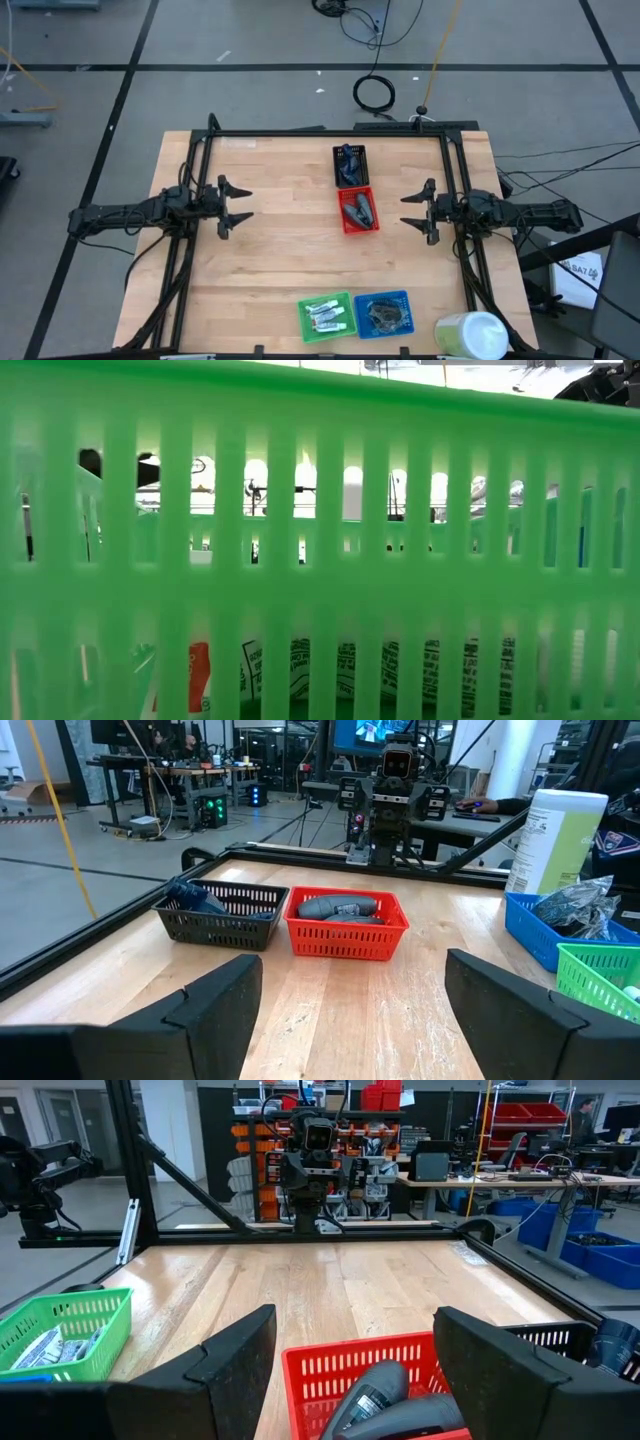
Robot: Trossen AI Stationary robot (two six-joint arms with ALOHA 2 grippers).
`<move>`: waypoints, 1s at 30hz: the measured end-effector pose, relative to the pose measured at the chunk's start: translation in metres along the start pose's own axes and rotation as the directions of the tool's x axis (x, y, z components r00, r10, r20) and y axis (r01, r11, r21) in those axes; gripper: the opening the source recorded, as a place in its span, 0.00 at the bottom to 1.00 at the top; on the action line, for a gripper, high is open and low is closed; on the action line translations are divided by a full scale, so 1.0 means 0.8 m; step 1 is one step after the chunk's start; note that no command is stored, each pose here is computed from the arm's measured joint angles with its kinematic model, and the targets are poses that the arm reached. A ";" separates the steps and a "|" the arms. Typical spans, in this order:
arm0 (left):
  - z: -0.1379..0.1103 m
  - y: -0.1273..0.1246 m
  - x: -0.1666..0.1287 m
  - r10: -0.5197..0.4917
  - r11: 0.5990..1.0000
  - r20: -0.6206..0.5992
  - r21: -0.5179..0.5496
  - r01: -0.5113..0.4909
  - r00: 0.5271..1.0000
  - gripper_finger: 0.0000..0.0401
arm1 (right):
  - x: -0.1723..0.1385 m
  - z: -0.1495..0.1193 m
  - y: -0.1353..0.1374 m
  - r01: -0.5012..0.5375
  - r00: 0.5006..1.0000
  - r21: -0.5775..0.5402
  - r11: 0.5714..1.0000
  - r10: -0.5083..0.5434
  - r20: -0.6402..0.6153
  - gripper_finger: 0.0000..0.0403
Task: Pick & Place Travel size toiletries
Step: Return to Home Position
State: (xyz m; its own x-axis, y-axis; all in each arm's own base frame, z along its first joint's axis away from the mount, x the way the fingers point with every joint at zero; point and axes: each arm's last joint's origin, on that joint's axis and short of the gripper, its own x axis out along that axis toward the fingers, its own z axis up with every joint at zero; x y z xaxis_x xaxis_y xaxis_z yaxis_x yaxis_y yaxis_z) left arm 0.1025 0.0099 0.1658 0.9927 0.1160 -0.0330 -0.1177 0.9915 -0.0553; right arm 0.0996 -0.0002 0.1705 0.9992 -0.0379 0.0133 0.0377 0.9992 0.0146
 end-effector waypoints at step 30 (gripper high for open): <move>0.000 0.000 0.000 0.000 1.000 0.000 0.000 0.000 1.000 0.76 | 0.000 0.000 0.000 0.000 1.000 0.000 1.000 0.000 0.000 0.65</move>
State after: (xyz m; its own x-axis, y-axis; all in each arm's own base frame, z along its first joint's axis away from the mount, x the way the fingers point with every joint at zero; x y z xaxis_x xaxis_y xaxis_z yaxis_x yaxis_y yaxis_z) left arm 0.1025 0.0099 0.1658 0.9927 0.1160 -0.0333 -0.1178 0.9915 -0.0553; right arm 0.0996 -0.0002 0.1705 0.9992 -0.0378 0.0133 0.0376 0.9992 0.0149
